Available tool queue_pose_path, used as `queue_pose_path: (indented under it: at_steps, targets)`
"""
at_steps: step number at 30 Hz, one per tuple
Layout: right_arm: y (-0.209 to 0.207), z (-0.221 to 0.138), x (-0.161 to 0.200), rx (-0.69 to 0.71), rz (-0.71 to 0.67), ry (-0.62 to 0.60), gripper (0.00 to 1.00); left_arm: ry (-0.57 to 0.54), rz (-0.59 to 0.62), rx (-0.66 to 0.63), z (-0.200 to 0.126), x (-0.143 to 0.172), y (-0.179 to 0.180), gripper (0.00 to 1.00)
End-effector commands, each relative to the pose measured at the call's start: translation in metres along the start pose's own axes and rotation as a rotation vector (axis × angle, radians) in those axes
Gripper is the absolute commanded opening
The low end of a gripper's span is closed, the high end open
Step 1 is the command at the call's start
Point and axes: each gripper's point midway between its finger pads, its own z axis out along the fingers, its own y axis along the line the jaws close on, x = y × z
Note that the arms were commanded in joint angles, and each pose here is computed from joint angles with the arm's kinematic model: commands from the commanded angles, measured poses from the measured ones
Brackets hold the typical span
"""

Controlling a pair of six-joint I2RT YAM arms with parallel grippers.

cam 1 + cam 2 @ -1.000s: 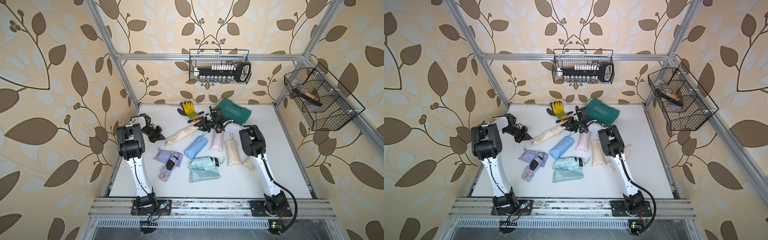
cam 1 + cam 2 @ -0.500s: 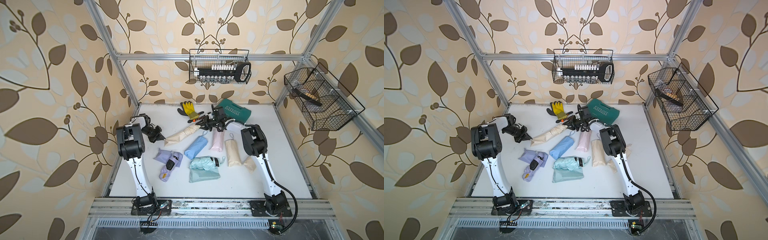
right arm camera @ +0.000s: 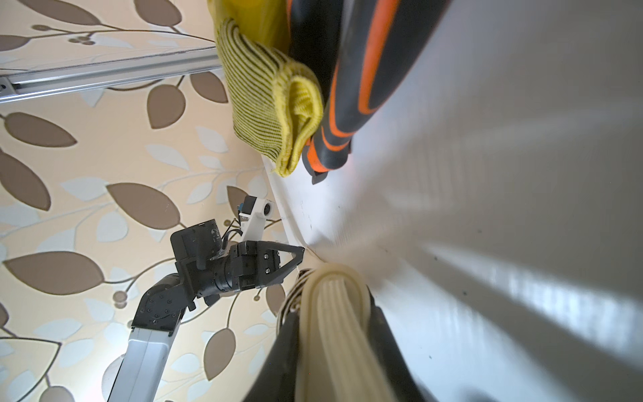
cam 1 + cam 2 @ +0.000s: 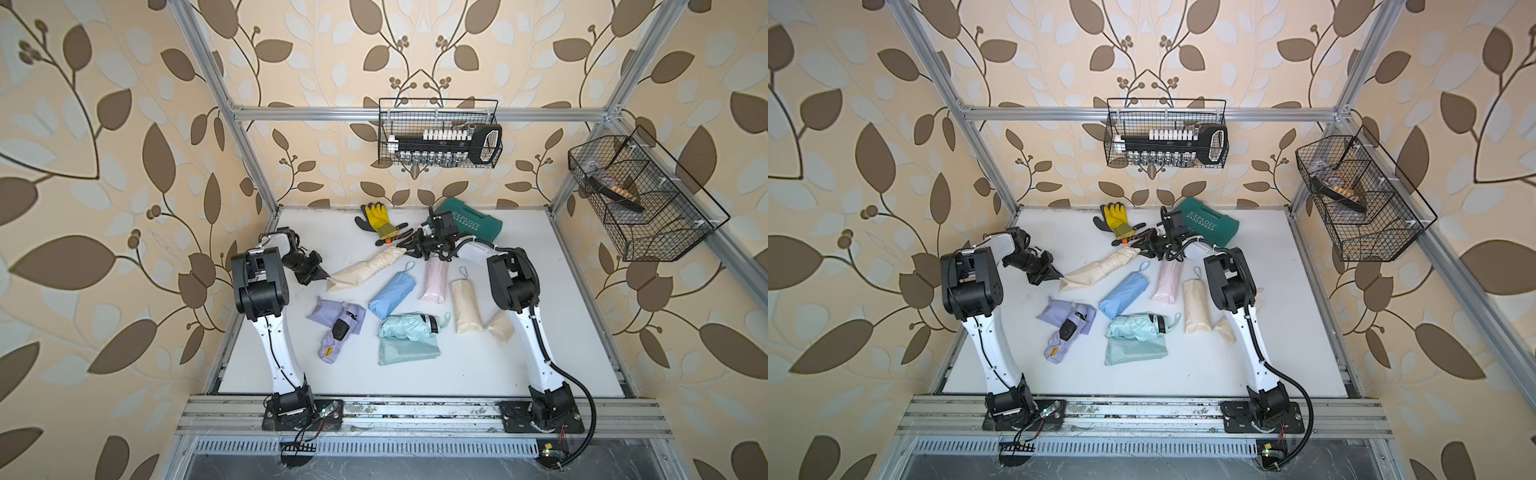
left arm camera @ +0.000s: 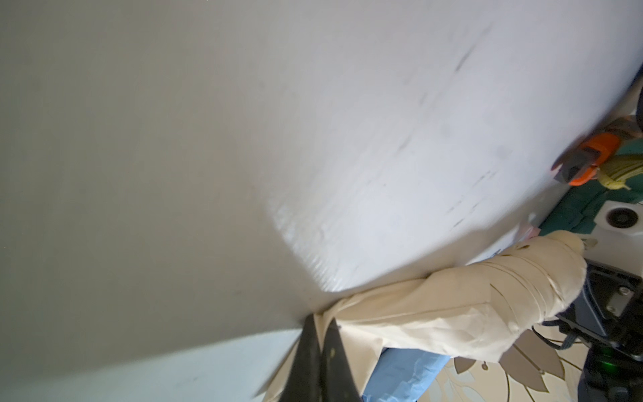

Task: Take umbrellas out of sleeves
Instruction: Take out the umbrella from the umbrella sleeve.

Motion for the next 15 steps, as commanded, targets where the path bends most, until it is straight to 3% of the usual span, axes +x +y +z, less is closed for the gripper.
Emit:
queue_pose_path:
  at_steps: [1, 15]
  targets:
    - [0.020, -0.020, -0.007, -0.022, -0.042, -0.041, 0.00, -0.044, 0.001, -0.013, -0.017, -0.002, 0.002, 0.00]
    - [0.047, -0.039, -0.014, -0.080, -0.062, -0.066, 0.00, -0.049, -0.020, -0.006, -0.019, -0.002, 0.006, 0.00]
